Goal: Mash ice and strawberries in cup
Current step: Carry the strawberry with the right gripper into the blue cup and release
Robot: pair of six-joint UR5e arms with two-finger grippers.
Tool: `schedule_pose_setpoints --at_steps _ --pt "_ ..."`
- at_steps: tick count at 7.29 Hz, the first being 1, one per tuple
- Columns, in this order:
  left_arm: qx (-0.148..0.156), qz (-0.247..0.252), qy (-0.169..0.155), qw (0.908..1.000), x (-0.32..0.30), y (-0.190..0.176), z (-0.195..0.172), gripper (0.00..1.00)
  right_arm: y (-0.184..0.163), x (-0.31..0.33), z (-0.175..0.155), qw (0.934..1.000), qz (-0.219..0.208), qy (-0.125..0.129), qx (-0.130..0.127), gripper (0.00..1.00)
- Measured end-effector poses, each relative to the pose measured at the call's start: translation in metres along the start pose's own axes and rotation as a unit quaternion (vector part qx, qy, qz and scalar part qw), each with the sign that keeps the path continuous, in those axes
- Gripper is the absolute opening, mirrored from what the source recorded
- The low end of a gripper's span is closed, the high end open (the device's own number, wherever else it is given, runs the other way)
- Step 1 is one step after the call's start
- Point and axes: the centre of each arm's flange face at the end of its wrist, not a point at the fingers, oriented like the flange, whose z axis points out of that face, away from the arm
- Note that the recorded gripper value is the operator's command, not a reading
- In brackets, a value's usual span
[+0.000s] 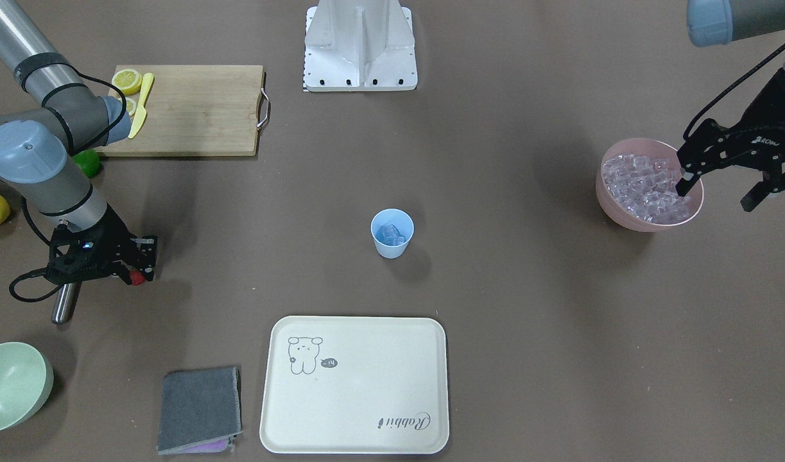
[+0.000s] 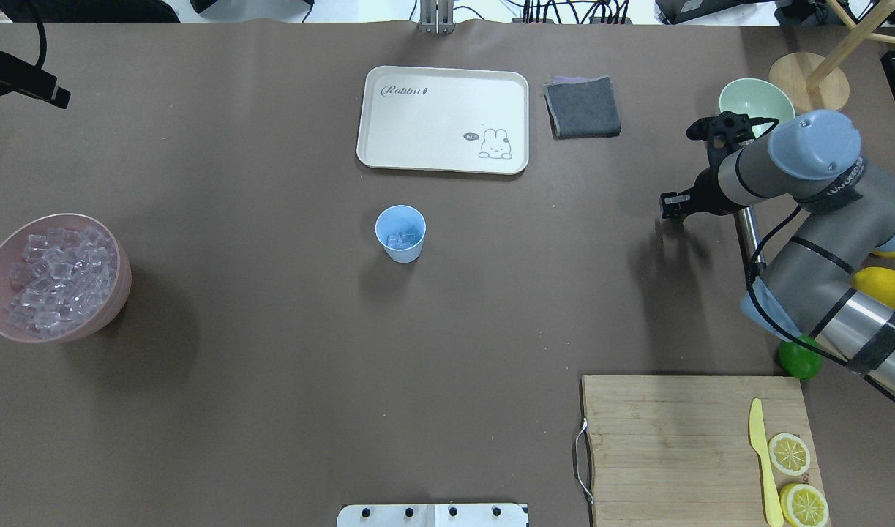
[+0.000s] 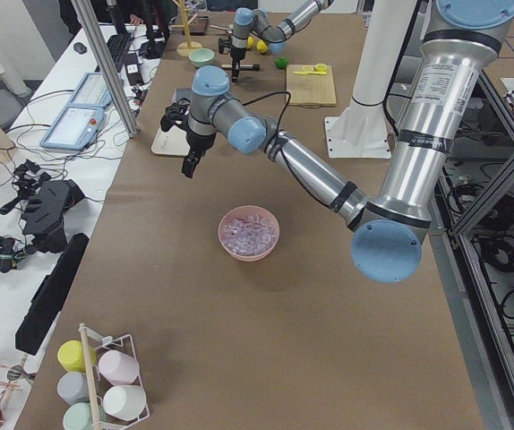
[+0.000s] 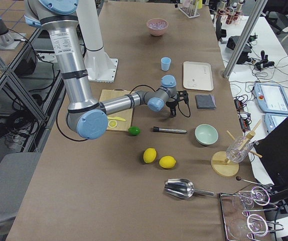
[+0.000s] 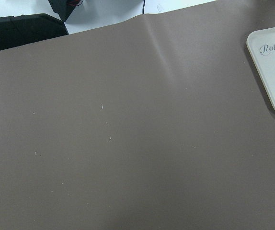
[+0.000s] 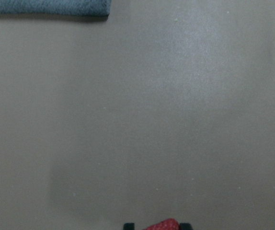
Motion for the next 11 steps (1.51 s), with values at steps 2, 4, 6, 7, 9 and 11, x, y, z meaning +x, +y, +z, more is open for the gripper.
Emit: schedule_pose_setpoints --at_steps 2,4,6,7,9,11 --pt "0.001 -0.002 0.0 1.0 0.0 0.0 -0.001 0.95 -0.038 -0.012 -0.029 0.9994 0.004 -0.018 0.029 0.0" --pt "0.001 -0.005 0.0 1.0 -0.001 0.0 -0.002 0.95 -0.078 -0.068 -0.058 0.9964 0.015 -0.051 0.066 0.0" --pt "0.003 -0.011 -0.002 0.9999 -0.005 0.0 -0.004 0.95 -0.082 -0.172 -0.067 0.991 0.032 -0.084 0.1 0.0" --pt "0.004 -0.015 -0.004 0.9999 -0.01 0.0 -0.006 0.95 -0.068 -0.242 -0.065 0.9878 0.035 -0.095 0.118 0.0" --pt "0.008 -0.026 -0.011 0.9996 -0.023 0.0 -0.012 0.95 -0.036 -0.348 -0.072 0.9847 0.029 -0.109 0.133 0.0" --pt "0.007 -0.038 -0.019 0.9991 -0.039 0.003 -0.013 0.95 -0.006 -0.399 -0.07 0.9835 0.016 -0.116 0.138 0.0"
